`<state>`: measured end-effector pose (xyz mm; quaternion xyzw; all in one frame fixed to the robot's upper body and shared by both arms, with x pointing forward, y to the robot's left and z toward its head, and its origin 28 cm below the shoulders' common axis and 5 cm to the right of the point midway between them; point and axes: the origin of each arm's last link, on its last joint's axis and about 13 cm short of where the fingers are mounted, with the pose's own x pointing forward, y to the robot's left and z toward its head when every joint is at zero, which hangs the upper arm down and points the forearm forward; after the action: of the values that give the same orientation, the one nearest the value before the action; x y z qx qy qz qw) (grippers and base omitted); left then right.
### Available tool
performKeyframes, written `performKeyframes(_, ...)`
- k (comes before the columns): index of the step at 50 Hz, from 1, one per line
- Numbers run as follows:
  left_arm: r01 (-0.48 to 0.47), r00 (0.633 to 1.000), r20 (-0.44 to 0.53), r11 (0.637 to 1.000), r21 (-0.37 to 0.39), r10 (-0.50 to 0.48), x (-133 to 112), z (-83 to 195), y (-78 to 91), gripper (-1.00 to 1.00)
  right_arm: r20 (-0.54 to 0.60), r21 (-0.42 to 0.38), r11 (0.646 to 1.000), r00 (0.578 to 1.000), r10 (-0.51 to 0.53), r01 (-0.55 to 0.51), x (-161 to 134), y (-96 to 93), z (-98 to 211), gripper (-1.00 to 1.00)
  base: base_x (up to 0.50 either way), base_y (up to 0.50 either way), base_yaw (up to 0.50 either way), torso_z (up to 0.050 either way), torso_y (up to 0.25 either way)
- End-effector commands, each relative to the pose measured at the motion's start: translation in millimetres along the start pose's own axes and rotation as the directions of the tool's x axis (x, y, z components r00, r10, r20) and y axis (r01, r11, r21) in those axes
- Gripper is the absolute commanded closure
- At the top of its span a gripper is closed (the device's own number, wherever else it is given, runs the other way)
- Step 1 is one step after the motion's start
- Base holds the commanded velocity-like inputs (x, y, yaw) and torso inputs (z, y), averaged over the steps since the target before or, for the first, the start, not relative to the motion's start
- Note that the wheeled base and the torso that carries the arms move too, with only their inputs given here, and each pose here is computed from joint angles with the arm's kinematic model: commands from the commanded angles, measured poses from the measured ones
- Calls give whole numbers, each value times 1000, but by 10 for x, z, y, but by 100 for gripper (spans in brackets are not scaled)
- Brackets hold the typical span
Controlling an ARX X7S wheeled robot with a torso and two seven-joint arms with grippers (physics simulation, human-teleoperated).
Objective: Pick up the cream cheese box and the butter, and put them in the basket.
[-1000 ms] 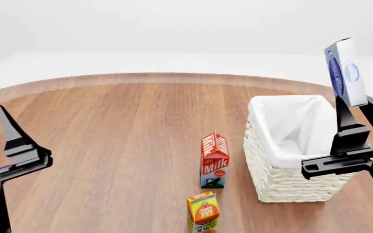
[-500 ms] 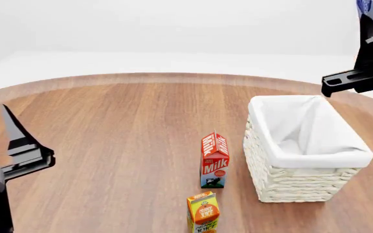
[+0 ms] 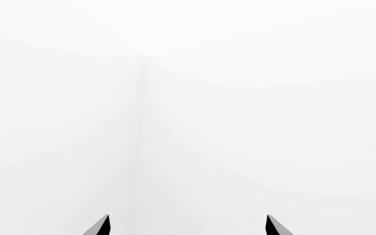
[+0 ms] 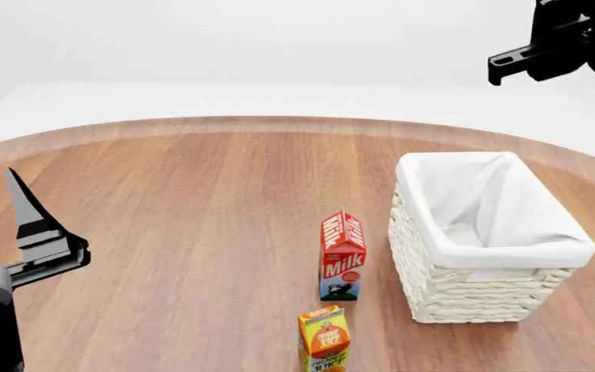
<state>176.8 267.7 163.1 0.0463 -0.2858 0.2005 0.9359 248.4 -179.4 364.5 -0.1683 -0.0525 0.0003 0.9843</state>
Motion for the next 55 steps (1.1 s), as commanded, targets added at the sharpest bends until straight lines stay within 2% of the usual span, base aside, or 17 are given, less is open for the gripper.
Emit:
performKeyframes(1,-5,1000,12,1000,-6,5,8,11,26,-100,-16,4,1000,1000,-16,16,279,-50,52,100,0,0,0,0,0)
performKeyframes(16,-3,1000,7,1000,-8,3,9,1,26,-100,-96,9,999,995,-30,31,518,-56,-82,100,0,0,0,0,1)
performKeyframes(17,-3,1000,6,1000,-8,3,8,-1,25,-100,-115,36,999,993,-21,25,540,-53,-112,100,0,0,0,0,0)
performKeyframes(23,-2,1000,7,1000,-8,2,7,2,24,-100,-153,64,998,988,13,-3,594,-29,-231,100,0,0,0,0,2)
performKeyframes(31,-3,1000,6,1000,-7,3,7,3,23,-100,-216,103,994,976,-2,25,740,-74,-369,100,0,0,0,0,0)
performKeyframes(39,-1,1000,7,1000,-8,1,4,8,19,-100,-278,129,991,961,5,32,754,-37,-590,100,0,0,0,0,1)
performKeyframes(46,-2,1000,6,1000,-7,2,8,6,19,-100,-302,146,988,953,-6,53,787,-45,-665,100,0,0,0,0,0)
performKeyframes(55,-3,1000,6,1000,-6,3,10,4,20,-100,-353,164,985,936,3,59,838,46,-910,100,0,0,0,0,1)
